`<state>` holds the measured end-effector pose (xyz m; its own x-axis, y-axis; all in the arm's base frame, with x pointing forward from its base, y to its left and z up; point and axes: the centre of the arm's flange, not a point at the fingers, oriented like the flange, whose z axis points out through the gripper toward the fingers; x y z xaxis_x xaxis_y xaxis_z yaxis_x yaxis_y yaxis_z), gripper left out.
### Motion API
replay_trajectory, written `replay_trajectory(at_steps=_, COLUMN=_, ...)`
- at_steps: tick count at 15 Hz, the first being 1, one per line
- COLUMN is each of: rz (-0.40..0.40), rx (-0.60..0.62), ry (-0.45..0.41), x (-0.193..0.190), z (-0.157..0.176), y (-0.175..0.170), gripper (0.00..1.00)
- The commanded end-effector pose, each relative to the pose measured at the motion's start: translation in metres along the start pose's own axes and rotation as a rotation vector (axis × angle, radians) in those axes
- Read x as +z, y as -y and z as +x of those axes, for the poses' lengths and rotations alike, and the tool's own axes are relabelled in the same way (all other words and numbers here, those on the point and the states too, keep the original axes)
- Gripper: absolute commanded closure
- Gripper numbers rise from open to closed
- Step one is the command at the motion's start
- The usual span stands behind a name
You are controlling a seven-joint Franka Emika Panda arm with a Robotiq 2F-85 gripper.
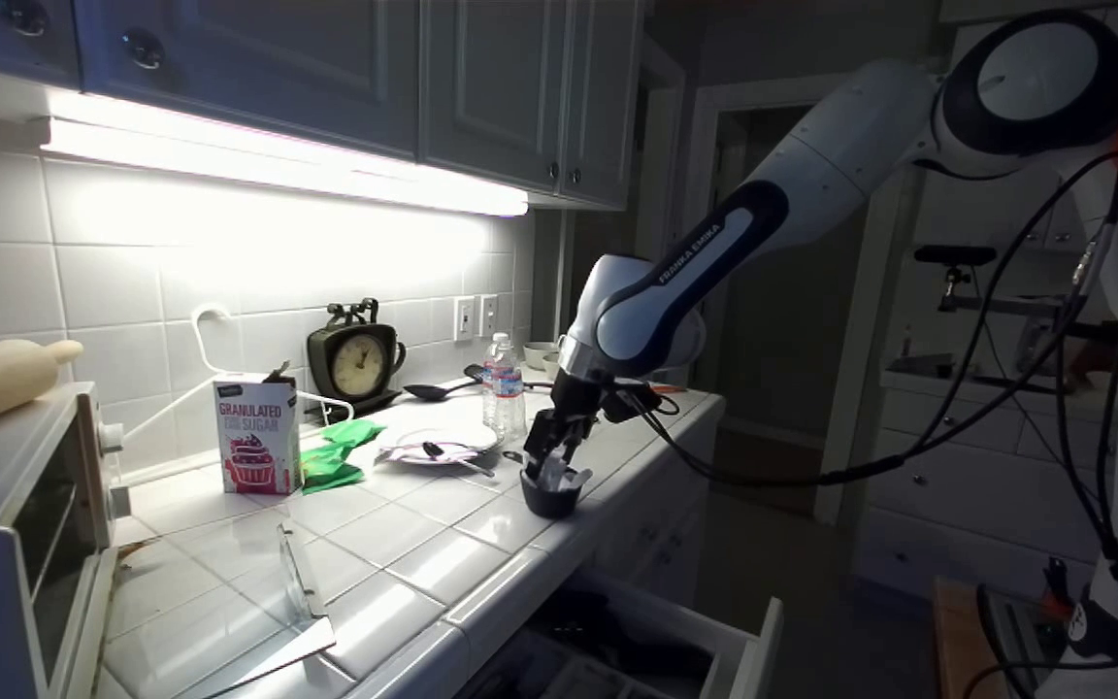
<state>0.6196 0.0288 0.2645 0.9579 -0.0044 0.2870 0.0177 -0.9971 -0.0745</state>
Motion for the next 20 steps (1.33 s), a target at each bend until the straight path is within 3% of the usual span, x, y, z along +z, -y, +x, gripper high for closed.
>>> replay_trajectory(at_steps=1, rz=0.013, rx=0.036, ry=-0.046, x=-0.003, z=0.003, y=0.004, gripper=0.0)
replay_trajectory(at_steps=11, rz=0.094, rx=0.119, ry=-0.051, x=-0.019, z=0.012, y=0.007, gripper=0.0)
replay_trajectory(at_steps=17, rz=0.089, rx=0.11, ry=-0.003, x=-0.023, z=0.01, y=0.001, gripper=0.0)
replay_trajectory(at_steps=20, rz=0.138, rx=0.12, ry=-0.019, x=-0.034, z=0.014, y=-0.003, gripper=0.0)
